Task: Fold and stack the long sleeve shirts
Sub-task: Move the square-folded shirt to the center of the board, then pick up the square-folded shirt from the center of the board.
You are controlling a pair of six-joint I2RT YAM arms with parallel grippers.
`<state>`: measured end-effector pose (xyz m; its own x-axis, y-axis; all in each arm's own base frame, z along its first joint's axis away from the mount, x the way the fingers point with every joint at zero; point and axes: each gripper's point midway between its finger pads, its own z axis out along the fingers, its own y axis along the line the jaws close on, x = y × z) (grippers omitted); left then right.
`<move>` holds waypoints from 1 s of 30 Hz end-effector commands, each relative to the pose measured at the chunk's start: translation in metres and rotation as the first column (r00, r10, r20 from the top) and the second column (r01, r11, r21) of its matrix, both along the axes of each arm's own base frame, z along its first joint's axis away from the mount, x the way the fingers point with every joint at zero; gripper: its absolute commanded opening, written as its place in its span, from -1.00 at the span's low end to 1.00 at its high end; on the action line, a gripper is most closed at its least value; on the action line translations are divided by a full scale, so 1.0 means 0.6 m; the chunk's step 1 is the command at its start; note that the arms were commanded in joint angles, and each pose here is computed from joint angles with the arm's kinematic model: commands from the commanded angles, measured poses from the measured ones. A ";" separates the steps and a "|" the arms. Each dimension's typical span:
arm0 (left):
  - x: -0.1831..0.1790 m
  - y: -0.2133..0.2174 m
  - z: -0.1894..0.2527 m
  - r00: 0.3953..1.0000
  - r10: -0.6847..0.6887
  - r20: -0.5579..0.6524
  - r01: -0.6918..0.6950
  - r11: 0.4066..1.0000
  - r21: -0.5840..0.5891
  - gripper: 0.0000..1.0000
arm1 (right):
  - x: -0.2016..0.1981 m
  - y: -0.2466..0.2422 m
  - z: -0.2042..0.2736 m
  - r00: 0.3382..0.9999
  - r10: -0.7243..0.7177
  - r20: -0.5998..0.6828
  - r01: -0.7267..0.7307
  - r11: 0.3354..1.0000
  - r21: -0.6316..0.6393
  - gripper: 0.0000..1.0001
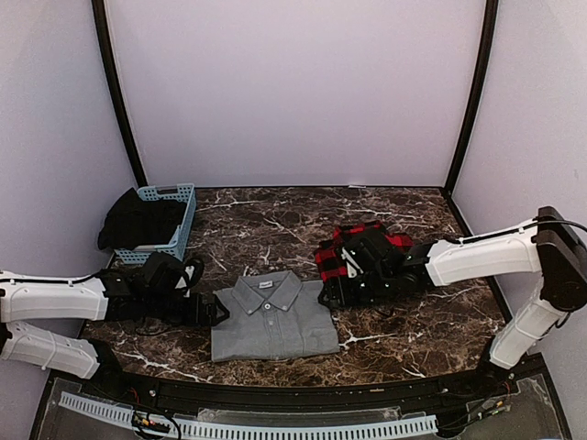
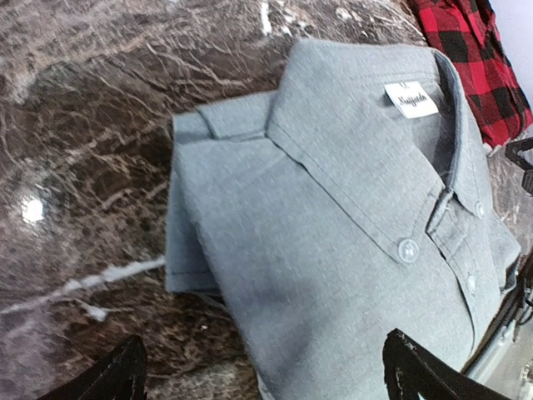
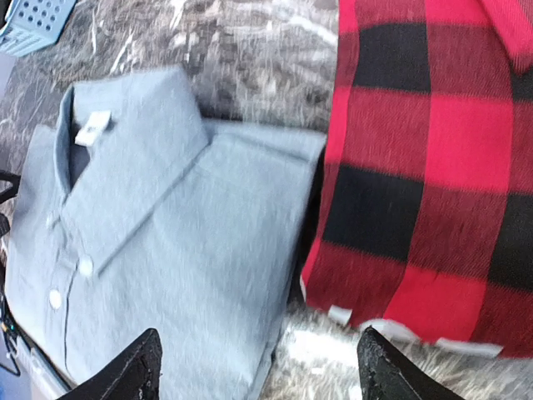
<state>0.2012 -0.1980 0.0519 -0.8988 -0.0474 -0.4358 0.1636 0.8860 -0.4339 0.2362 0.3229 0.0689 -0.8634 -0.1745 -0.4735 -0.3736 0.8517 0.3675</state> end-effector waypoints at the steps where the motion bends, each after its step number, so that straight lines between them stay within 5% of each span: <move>1: -0.024 -0.032 0.007 0.996 -0.032 -0.079 0.020 0.988 -0.150 0.95 | -0.059 -0.009 -0.033 0.993 -0.002 -0.121 0.006 0.999 0.033 0.51; 19: -0.052 -0.032 -0.059 0.958 0.015 -0.287 -0.095 0.959 -0.267 0.75 | -0.110 0.044 -0.090 0.953 0.094 -0.287 -0.028 0.974 0.226 0.23; 27: -0.046 -0.064 -0.060 0.959 -0.027 -0.281 -0.091 0.913 -0.398 0.04 | -0.115 0.076 -0.089 0.941 0.155 -0.302 -0.042 0.936 0.348 -0.05; 30: -0.037 -0.075 -0.046 0.967 -0.041 -0.251 -0.076 0.895 -0.439 -0.41 | -0.109 0.090 -0.073 0.945 0.186 -0.270 -0.064 0.912 0.406 -0.27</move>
